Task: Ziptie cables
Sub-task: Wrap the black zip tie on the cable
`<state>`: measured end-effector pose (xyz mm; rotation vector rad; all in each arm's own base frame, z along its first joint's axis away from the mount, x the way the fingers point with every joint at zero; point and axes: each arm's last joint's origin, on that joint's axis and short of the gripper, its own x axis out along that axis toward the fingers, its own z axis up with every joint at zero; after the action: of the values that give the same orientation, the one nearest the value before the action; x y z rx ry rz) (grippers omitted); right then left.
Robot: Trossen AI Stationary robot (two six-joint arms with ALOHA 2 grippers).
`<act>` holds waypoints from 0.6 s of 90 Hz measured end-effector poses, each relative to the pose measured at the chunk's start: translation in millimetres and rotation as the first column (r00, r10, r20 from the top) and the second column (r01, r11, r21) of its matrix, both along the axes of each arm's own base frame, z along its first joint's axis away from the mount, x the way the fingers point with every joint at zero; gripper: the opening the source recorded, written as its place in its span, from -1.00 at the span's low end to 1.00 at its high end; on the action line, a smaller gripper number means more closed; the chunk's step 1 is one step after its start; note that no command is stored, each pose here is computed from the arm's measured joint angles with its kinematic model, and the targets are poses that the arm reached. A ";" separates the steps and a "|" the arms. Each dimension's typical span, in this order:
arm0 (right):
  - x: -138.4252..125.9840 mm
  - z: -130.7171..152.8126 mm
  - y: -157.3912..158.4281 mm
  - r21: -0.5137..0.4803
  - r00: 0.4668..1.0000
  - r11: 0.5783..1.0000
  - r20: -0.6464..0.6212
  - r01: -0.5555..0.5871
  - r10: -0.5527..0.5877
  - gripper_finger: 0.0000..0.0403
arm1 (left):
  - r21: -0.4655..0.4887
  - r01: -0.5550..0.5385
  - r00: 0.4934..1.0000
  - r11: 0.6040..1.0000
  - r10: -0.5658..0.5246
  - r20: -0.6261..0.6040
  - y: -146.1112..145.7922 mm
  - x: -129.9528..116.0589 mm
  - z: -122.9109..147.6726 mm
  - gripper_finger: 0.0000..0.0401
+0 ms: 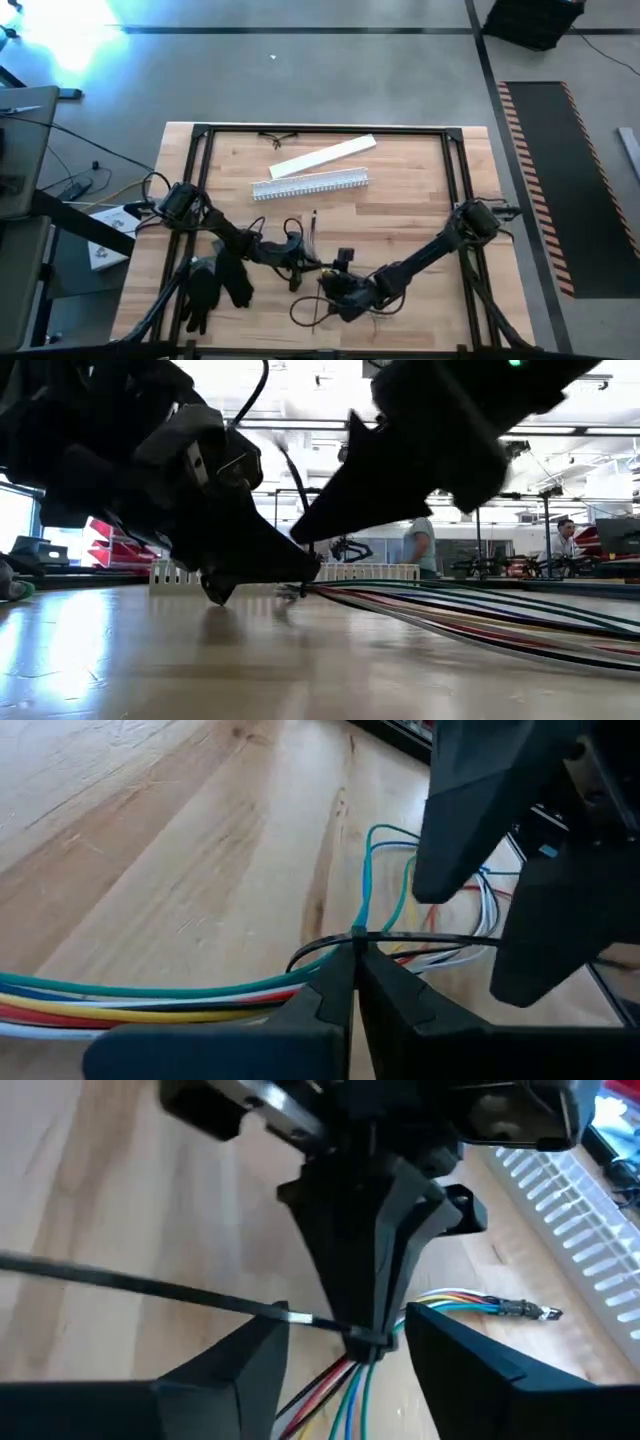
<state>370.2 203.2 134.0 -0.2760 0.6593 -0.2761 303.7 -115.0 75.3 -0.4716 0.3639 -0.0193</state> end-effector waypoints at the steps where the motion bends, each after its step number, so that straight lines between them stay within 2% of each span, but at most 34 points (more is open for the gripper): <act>1: 0.2 -0.1 -0.4 0.002 1.000 1.000 -0.002 -0.001 0.001 -0.19 | 0.000 0.000 1.000 1.000 0.000 0.000 0.0 0.0 0.0 -1.00; 9: 3.4 -0.6 -4.7 0.034 1.000 0.999 -0.019 -0.018 0.018 -0.38 | 0.001 0.000 1.000 1.000 0.000 0.000 0.0 0.0 0.0 -1.00; 21: 6.5 -1.5 -8.6 0.093 0.998 0.995 -0.040 -0.043 0.047 -0.83 | 0.009 0.004 1.000 1.000 -0.004 -0.003 0.0 0.0 -0.3 -1.00; 25: 6.7 -1.5 -8.6 0.103 0.997 0.993 -0.045 -0.051 0.056 -0.93 | 0.020 0.007 1.000 1.000 -0.007 -0.004 -0.1 -0.2 -0.5 -1.00; 39: 6.1 2.6 -8.3 0.169 0.999 0.985 -0.030 -0.028 0.033 -0.99 | 0.064 0.018 1.000 0.998 -0.017 -0.022 0.1 -1.0 -2.6 -1.00; 54: 0.5 27.1 -3.7 0.262 0.997 0.962 0.006 -0.072 0.072 -1.00 | 0.125 0.004 0.998 0.992 0.004 -0.062 1.5 -2.2 -6.4 -1.00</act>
<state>370.7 199.5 161.1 -0.0463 0.6796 -0.1163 301.5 -113.5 68.9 -0.3489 0.4233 0.0181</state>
